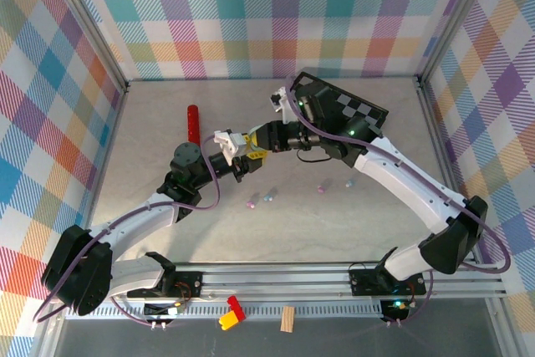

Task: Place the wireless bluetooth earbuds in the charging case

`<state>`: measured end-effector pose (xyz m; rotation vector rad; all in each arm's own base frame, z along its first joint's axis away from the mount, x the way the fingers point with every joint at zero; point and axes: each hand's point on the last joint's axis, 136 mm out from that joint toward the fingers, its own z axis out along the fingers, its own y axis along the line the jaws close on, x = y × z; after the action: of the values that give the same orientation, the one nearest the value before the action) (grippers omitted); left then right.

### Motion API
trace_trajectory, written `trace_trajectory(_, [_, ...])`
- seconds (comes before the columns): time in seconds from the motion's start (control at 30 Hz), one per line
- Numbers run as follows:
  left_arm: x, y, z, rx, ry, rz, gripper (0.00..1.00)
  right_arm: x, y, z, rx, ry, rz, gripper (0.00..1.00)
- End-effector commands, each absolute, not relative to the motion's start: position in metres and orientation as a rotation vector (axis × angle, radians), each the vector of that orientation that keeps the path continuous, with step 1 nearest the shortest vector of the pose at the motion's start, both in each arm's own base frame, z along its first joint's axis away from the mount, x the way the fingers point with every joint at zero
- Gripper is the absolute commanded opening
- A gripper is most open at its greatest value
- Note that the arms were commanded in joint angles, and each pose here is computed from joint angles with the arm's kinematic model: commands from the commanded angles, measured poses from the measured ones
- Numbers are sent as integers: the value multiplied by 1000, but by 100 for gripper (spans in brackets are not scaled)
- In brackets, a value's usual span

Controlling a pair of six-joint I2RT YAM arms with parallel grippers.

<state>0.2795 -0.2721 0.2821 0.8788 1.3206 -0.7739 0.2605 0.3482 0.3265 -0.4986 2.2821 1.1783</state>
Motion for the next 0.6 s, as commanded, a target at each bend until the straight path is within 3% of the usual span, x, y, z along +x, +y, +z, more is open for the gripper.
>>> trace_trajectory(0.0, [276, -273, 304, 878, 1239, -760, 32, 269, 351, 332, -492, 2258, 1165, 15])
trace_trajectory(0.37, [280, -271, 310, 838, 1241, -765, 32, 275, 349, 309, -452, 2335, 1109, 15])
trace_trajectory(0.57, [279, -270, 311, 833, 1242, -762, 32, 278, 338, 309, -412, 2346, 1038, 23])
